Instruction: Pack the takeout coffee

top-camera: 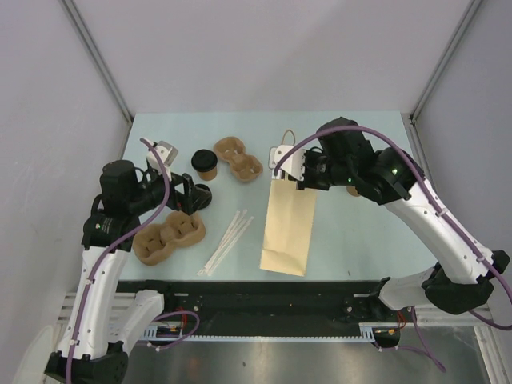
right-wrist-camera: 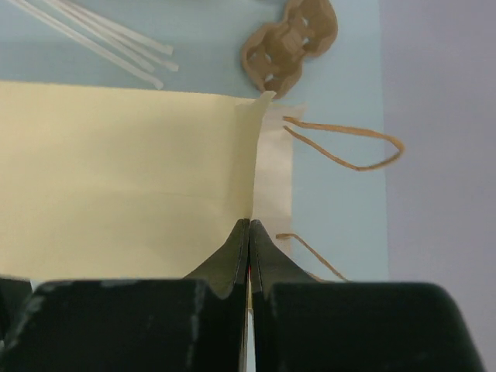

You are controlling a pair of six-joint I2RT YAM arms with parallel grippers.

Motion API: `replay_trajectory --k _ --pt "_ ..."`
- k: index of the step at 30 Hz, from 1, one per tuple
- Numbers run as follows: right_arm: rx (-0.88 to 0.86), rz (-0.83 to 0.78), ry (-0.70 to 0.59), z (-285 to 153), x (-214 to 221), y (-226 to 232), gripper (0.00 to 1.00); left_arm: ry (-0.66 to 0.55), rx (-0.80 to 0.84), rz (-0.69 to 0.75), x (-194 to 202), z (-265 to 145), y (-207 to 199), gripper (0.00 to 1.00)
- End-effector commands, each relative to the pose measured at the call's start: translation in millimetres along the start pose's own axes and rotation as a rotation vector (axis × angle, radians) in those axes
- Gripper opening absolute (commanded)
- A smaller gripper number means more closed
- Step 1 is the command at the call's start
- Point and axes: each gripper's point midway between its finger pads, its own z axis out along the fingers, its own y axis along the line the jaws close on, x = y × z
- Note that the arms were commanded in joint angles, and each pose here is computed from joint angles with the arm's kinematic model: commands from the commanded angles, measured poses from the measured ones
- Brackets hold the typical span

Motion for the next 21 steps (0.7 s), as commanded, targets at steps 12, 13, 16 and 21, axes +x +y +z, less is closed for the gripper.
replay_trajectory --k 12,13,16,21 --pt "0.173 -0.236 0.118 -16 10 -8 0.0 -0.037 -0.045 -0.012 -12 2 9 0.99" --pt "0.165 -0.245 0.118 -18 11 -1 0.0 -0.033 -0.045 -0.015 -10 2 10 1.0" --pt "0.081 -0.29 0.156 0 26 33 0.0 -0.027 -0.046 -0.022 -7 4 11 0.99" --pt "-0.049 -0.262 0.185 15 37 70 0.0 -0.027 -0.047 -0.016 -7 3 11 1.0"
